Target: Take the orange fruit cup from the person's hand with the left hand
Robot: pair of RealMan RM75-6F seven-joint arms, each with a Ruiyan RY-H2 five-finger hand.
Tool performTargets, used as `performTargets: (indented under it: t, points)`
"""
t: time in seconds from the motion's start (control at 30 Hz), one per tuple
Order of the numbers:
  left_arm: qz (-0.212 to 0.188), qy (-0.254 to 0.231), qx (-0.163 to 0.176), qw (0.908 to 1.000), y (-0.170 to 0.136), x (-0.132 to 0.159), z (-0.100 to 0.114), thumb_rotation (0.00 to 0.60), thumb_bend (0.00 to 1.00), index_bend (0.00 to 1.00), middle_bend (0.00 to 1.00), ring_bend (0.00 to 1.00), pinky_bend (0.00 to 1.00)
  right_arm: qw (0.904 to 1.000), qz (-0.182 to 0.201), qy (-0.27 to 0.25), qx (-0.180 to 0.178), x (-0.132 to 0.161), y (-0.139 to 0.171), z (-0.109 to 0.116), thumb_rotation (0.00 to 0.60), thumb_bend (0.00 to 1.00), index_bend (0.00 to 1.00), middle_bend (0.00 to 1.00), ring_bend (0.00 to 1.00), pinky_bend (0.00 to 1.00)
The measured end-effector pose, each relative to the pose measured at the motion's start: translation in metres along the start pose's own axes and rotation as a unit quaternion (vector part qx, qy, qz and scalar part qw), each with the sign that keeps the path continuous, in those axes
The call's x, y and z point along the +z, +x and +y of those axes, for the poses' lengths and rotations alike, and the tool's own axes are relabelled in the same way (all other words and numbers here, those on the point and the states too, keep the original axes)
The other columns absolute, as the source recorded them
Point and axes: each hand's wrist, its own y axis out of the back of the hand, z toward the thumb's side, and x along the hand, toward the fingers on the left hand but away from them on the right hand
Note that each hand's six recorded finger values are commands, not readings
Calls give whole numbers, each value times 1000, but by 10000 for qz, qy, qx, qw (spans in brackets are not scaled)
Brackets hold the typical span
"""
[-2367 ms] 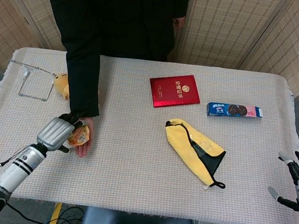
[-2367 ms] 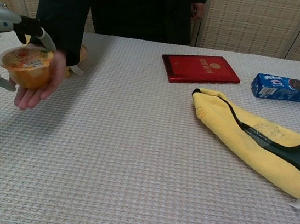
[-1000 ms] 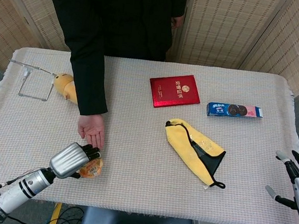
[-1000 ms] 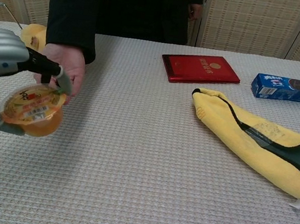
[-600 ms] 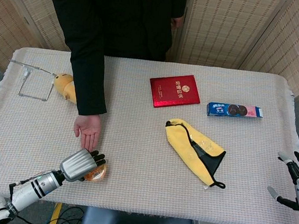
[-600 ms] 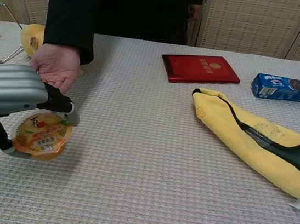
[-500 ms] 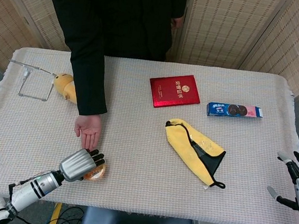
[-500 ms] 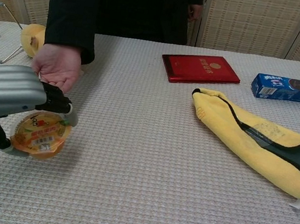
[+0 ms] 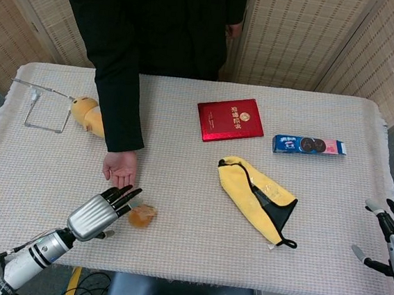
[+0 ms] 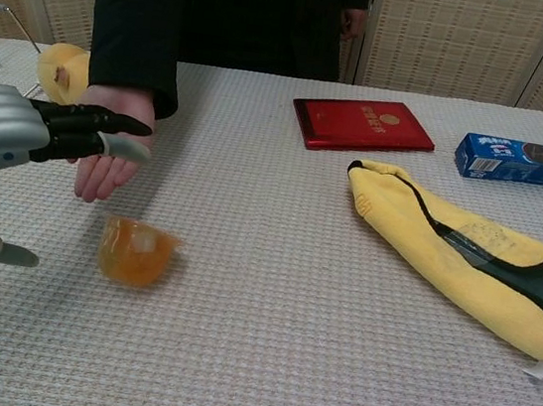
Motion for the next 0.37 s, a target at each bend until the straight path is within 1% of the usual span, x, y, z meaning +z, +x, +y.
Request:
performTargets:
  t: [0.1,0.17,0.23,0.3,0.37]
  points:
    - [377,-211,248,9988,-12,-13,12,600,156,138,0,0,258,10000,8,12,10,0,-1,0,600,204,99,217,70,130]
    - [727,-413,414,9956,-23,-26,18,600,156,152,0,2,258,10000,6,22,29,0,-2,-1,600,204,99,217,70,130]
    - [1147,-609,510,9902,-38,-41,21,600,156,160,0,3,258,10000,8,23,58,1,-3,-2,600,205,99,217,70,130]
    - [1504,-738,497,9846,-52,-54,19,600,156,167,0,4,258,10000,33,32,88,2,-5,-4,600,205,98,217,70,129]
    - [1897,-880,472,9767,-66,-70,17,600,156,175,0,5,258,9999,51,36,103,4,-7,-5,600,204,99,217,70,129]
